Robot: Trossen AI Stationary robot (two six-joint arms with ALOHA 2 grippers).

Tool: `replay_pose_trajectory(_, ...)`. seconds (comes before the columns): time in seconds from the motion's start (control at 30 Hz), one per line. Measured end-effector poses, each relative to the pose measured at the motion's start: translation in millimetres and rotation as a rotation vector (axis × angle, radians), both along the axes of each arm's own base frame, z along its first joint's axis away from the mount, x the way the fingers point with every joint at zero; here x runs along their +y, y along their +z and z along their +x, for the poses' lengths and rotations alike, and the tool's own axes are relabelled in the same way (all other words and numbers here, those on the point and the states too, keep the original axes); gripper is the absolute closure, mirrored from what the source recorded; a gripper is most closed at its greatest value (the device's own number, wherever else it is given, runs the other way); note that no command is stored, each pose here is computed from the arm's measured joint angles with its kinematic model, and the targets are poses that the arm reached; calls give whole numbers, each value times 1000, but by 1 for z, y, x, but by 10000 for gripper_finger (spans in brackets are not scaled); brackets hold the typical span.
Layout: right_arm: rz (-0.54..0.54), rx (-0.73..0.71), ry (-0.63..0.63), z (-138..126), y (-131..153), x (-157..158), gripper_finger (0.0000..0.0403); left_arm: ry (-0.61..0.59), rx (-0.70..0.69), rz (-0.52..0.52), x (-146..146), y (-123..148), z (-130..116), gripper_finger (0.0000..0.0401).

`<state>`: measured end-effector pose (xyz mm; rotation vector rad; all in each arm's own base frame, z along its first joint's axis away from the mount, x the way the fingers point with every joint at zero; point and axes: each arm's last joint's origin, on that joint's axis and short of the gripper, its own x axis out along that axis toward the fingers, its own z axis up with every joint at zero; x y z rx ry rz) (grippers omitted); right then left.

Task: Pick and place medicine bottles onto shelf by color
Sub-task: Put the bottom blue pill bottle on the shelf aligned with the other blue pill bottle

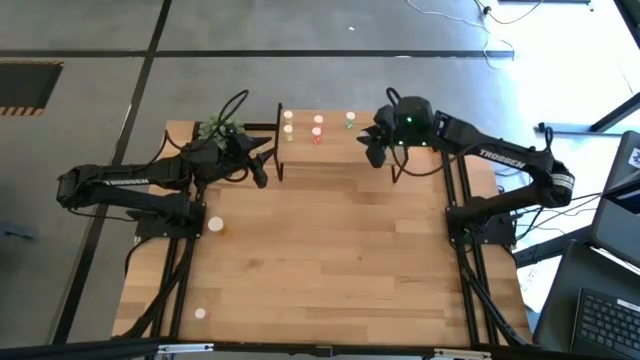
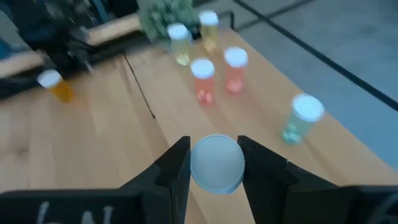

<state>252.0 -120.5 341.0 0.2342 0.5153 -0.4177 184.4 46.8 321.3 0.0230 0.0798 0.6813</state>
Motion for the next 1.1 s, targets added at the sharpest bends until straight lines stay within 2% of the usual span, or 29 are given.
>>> replay_pose_trajectory(0.2,-18,-48,3,5,-13,-2,276,0,0,0,0,0,0,259)
replay_pose_trajectory(0.53,6,9,10,22,-34,-9,276,0,0,0,0,0,0,259)
replay_pose_trajectory(1.1,-5,23,-40,36,-50,-22,276,0,0,0,0,0,0,259)
